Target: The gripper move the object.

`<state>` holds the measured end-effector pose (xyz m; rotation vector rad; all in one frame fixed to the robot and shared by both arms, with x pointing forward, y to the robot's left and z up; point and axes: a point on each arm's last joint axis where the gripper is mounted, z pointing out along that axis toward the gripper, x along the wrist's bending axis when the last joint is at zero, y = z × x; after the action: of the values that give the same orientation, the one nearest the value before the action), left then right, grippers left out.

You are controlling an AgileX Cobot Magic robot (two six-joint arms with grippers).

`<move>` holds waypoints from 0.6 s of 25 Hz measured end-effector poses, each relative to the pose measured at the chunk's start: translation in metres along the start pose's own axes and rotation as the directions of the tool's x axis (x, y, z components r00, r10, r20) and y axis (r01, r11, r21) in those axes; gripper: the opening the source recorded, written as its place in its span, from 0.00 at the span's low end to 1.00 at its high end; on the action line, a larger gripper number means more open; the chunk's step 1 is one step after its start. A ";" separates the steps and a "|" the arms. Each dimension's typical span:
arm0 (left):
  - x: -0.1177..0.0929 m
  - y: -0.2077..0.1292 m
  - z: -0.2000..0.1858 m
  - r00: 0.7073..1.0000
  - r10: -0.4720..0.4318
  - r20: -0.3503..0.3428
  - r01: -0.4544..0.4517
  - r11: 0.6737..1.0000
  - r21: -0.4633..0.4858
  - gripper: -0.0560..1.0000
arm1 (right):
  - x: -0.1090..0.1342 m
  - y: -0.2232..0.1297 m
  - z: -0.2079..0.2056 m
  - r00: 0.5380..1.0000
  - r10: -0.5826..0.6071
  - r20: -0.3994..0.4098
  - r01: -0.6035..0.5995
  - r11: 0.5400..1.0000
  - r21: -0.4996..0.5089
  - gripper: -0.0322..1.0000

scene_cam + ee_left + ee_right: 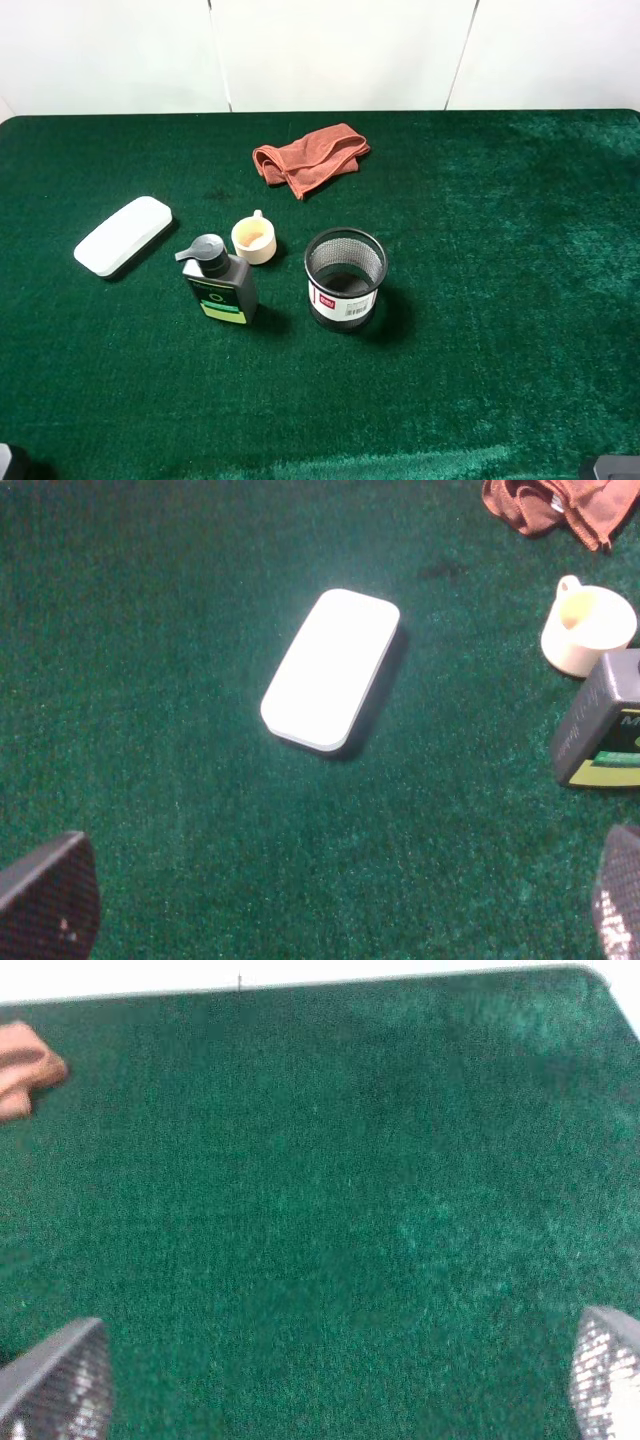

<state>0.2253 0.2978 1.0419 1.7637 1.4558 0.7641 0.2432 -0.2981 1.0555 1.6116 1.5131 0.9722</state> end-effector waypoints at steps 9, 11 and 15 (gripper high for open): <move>0.000 0.000 0.000 1.000 0.000 0.000 0.000 1.000 0.000 0.99 | 0.000 -0.004 -0.008 1.000 0.000 -0.003 0.000 0.999 -0.054 0.70; 0.000 0.000 0.000 1.000 0.000 0.000 0.000 1.000 0.000 0.99 | 0.000 -0.004 -0.008 1.000 0.000 -0.003 0.000 0.999 -0.054 0.70; 0.000 0.000 0.000 1.000 0.000 0.000 0.000 1.000 0.000 0.99 | 0.000 -0.004 -0.008 1.000 0.000 -0.003 0.000 0.999 -0.054 0.70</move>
<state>0.2253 0.2978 1.0419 1.7637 1.4558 0.7641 0.2345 -0.2981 1.0554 1.5729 1.4770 1.0072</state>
